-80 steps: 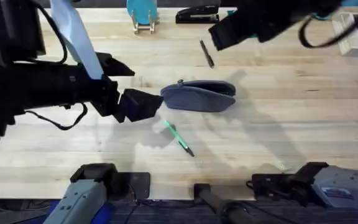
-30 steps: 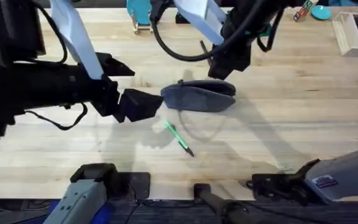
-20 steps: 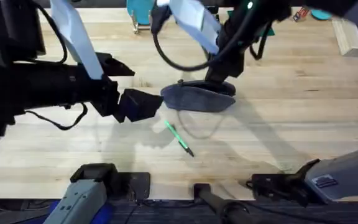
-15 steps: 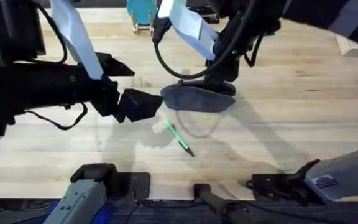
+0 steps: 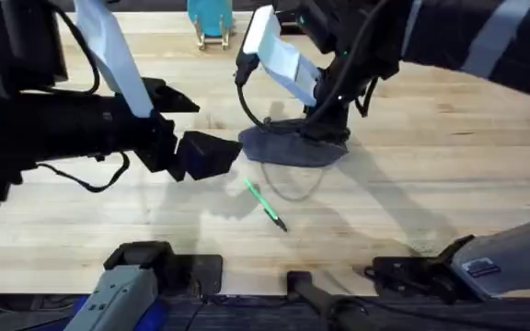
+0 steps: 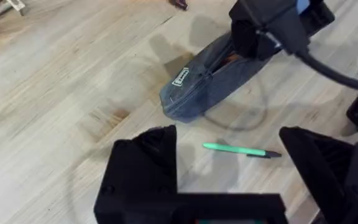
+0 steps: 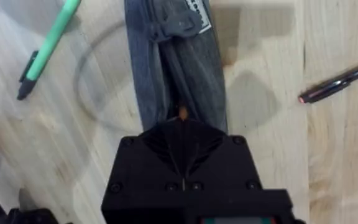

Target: Unzip the bag, pick up the pens from the table one at a time and place them inside, then zip the bag closed.

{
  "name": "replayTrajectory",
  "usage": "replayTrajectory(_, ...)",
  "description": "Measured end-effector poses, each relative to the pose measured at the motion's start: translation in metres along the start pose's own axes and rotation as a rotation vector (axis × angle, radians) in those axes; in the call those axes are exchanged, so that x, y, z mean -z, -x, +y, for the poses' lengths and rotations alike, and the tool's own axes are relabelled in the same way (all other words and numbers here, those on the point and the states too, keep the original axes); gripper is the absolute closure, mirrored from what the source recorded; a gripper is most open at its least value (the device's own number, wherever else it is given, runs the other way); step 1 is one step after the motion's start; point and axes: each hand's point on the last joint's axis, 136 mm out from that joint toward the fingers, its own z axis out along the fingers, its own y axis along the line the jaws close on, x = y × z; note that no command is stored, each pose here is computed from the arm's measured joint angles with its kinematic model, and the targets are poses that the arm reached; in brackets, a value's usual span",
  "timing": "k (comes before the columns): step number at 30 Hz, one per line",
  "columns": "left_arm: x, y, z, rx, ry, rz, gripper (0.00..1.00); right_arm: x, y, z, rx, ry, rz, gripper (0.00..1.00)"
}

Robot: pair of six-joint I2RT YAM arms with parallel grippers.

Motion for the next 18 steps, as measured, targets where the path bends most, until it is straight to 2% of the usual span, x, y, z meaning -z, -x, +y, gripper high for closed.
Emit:
replayTrajectory(11, 0.000, 0.000, 0.000, 0.001, 0.000, 0.000, 0.004, -0.014, -0.002, -0.001, 0.000, -0.010, -0.014, 0.966)
replayTrajectory(18, 0.000, 0.000, 0.000, 0.000, 0.000, 0.000, 0.005, -0.014, -0.002, -0.001, -0.003, -0.010, -0.014, 0.874)
